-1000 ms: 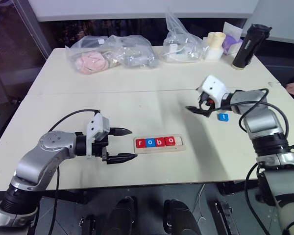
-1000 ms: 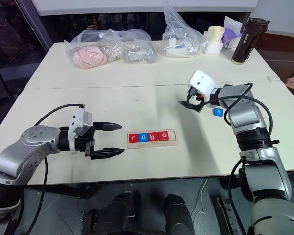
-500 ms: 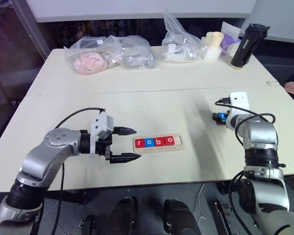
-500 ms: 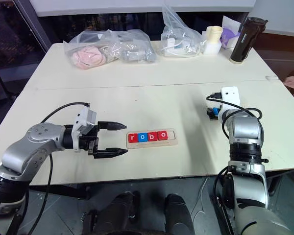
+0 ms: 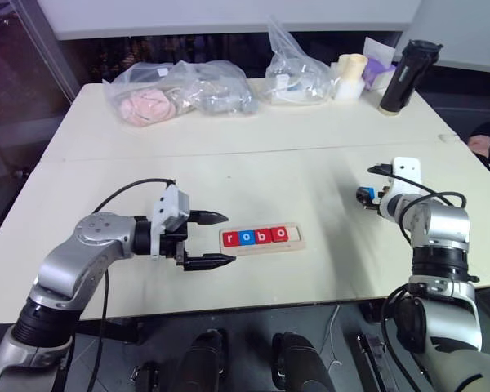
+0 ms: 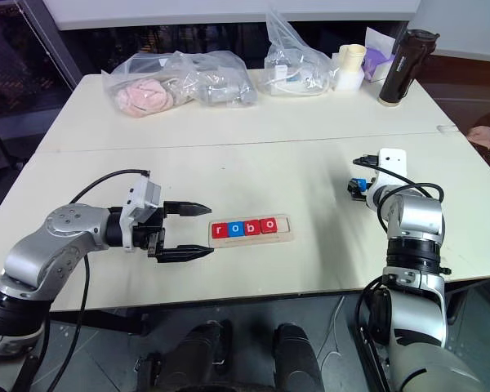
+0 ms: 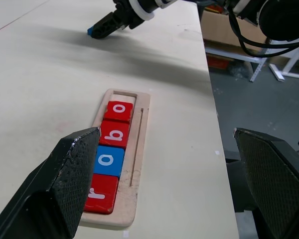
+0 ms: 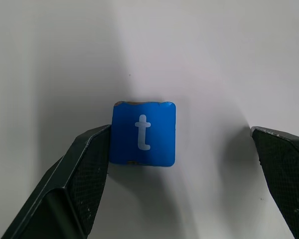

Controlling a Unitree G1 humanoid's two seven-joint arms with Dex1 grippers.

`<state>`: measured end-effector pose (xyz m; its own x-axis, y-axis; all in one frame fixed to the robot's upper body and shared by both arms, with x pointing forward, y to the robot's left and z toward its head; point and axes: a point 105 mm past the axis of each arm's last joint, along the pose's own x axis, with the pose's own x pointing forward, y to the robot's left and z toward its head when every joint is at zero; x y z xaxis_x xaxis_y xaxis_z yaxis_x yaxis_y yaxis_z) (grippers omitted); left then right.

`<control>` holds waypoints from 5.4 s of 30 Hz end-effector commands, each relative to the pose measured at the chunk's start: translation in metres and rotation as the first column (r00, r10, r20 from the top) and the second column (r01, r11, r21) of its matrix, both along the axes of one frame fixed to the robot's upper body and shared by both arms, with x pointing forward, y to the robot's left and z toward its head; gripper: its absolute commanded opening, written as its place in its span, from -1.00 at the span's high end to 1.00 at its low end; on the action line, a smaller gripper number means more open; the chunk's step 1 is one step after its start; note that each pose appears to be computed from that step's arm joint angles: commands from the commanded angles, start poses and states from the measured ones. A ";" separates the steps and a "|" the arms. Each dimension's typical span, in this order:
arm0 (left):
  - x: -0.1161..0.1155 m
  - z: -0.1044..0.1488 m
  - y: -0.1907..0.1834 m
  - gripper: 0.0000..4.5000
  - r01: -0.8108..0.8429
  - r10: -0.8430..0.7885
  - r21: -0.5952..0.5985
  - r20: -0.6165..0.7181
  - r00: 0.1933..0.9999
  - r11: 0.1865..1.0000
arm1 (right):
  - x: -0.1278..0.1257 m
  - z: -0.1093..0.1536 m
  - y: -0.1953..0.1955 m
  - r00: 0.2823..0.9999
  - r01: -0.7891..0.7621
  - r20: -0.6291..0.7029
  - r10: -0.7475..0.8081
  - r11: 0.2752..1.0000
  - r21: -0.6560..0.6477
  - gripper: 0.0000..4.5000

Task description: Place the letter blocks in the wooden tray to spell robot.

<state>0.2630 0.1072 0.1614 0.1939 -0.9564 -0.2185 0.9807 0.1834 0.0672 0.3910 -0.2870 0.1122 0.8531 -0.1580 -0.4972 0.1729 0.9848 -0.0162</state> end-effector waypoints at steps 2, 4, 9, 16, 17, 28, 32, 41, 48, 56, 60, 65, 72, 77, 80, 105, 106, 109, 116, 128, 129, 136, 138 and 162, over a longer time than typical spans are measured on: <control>0.000 0.011 -0.003 -1.00 0.020 -0.020 -0.015 0.048 0.999 1.000 | 0.007 0.001 0.018 0.998 -0.064 0.013 0.064 0.998 -0.003 -0.13; 0.000 0.011 -0.004 -1.00 0.022 -0.021 -0.016 0.048 0.999 1.000 | 0.008 0.001 0.021 0.997 -0.076 0.016 0.076 0.997 -0.002 0.34; 0.000 0.010 -0.005 -1.00 0.025 -0.024 -0.017 0.048 0.999 1.000 | 0.005 0.002 0.023 0.998 -0.070 0.004 0.070 0.997 0.027 0.49; 0.001 0.010 -0.005 -1.00 0.028 -0.027 -0.019 0.047 0.999 0.999 | -0.039 0.007 0.050 0.995 -0.086 -0.047 0.089 0.995 0.056 0.49; 0.001 0.010 -0.004 -1.00 0.028 -0.027 -0.020 0.045 0.999 0.999 | -0.050 0.005 0.058 0.992 -0.103 -0.064 0.106 0.993 0.058 0.49; 0.002 0.004 -0.007 -1.00 0.039 -0.038 -0.030 0.033 0.999 0.999 | -0.104 0.000 0.089 0.992 -0.119 -0.036 0.120 0.992 0.036 0.49; 0.002 0.003 -0.009 -1.00 0.043 -0.041 -0.034 0.035 0.999 0.999 | -0.104 -0.001 0.085 0.994 -0.101 -0.046 0.102 0.994 0.032 0.49; 0.002 0.004 -0.007 -1.00 0.032 -0.031 -0.031 0.041 0.999 0.999 | -0.103 -0.005 0.090 0.987 -0.143 -0.067 0.145 0.989 0.037 -0.19; 0.002 0.004 -0.004 -1.00 0.025 -0.024 -0.023 0.042 0.999 0.999 | -0.103 0.016 0.103 0.877 -0.476 -0.110 0.468 0.878 -0.058 -0.98; 0.004 0.007 -0.003 -1.00 0.024 -0.023 -0.015 0.053 0.998 1.000 | -0.110 0.034 0.085 0.396 -0.898 -0.303 0.867 0.298 -0.323 -0.98; 0.004 0.008 -0.003 -1.00 0.022 -0.021 -0.015 0.059 0.998 1.000 | -0.098 0.036 0.070 0.296 -0.929 -0.310 0.904 0.196 -0.314 -0.98; 0.003 0.010 -0.002 -1.00 0.015 -0.014 -0.016 0.064 0.998 1.000 | -0.083 0.031 0.056 0.254 -0.945 -0.319 0.913 0.163 -0.284 -0.98; 0.001 0.010 -0.002 -1.00 0.012 -0.011 -0.012 0.067 0.998 1.000 | -0.075 0.015 0.050 0.231 -0.964 -0.306 0.923 0.175 -0.199 -0.98; 0.001 0.010 -0.001 -1.00 0.010 -0.010 -0.009 0.066 0.998 1.000 | -0.077 0.004 0.045 0.226 -0.969 -0.325 0.918 0.179 -0.170 -0.98; 0.002 0.010 -0.002 -1.00 0.012 -0.011 -0.007 0.066 0.998 1.000 | -0.075 0.003 0.043 0.239 -0.966 -0.324 0.915 0.189 -0.178 -0.75; 0.001 0.012 -0.004 -1.00 0.000 0.001 -0.017 0.070 0.998 1.000 | -0.057 0.026 0.124 -0.028 -0.960 -0.332 0.943 -0.118 -0.254 0.50; 0.001 0.012 -0.003 -1.00 -0.003 0.004 -0.017 0.070 0.998 1.000 | -0.057 0.026 0.125 -0.034 -0.960 -0.334 0.942 -0.123 -0.250 0.50; 0.000 0.011 -0.002 -1.00 -0.011 0.012 -0.016 0.070 0.997 1.000 | -0.056 0.023 0.129 -0.056 -0.960 -0.336 0.940 -0.143 -0.239 0.50; 0.000 0.011 -0.002 -1.00 -0.019 0.020 -0.018 0.071 0.997 1.000 | -0.058 0.019 0.135 -0.090 -0.962 -0.336 0.937 -0.169 -0.213 0.50; 0.000 0.011 -0.003 -1.00 -0.026 0.027 -0.023 0.071 0.997 0.999 | -0.055 0.017 0.144 -0.109 -0.962 -0.326 0.939 -0.182 -0.204 0.50; 0.000 0.011 -0.003 -1.00 -0.027 0.029 -0.023 0.071 0.997 0.999 | -0.055 0.017 0.145 -0.110 -0.962 -0.324 0.940 -0.183 -0.205 0.50; 0.000 0.010 -0.003 -1.00 -0.030 0.032 -0.026 0.067 0.997 0.999 | -0.055 0.017 0.150 -0.119 -0.960 -0.319 0.940 -0.191 -0.205 0.50; -0.001 0.010 -0.003 -1.00 -0.030 0.032 -0.026 0.067 0.997 0.999 | -0.056 0.016 0.152 -0.125 -0.959 -0.317 0.940 -0.196 -0.203 0.50; -0.001 0.010 -0.006 -1.00 -0.030 0.032 -0.033 0.069 0.997 0.999 | -0.057 0.023 0.156 -0.130 -0.959 -0.306 0.943 -0.198 -0.202 -0.98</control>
<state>0.2659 0.1039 0.1637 0.2478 -0.9498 -0.1908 0.9675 0.2324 0.0997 0.3330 -0.1381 0.1163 0.1502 0.6837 -0.7141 -0.9768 -0.0087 -0.2138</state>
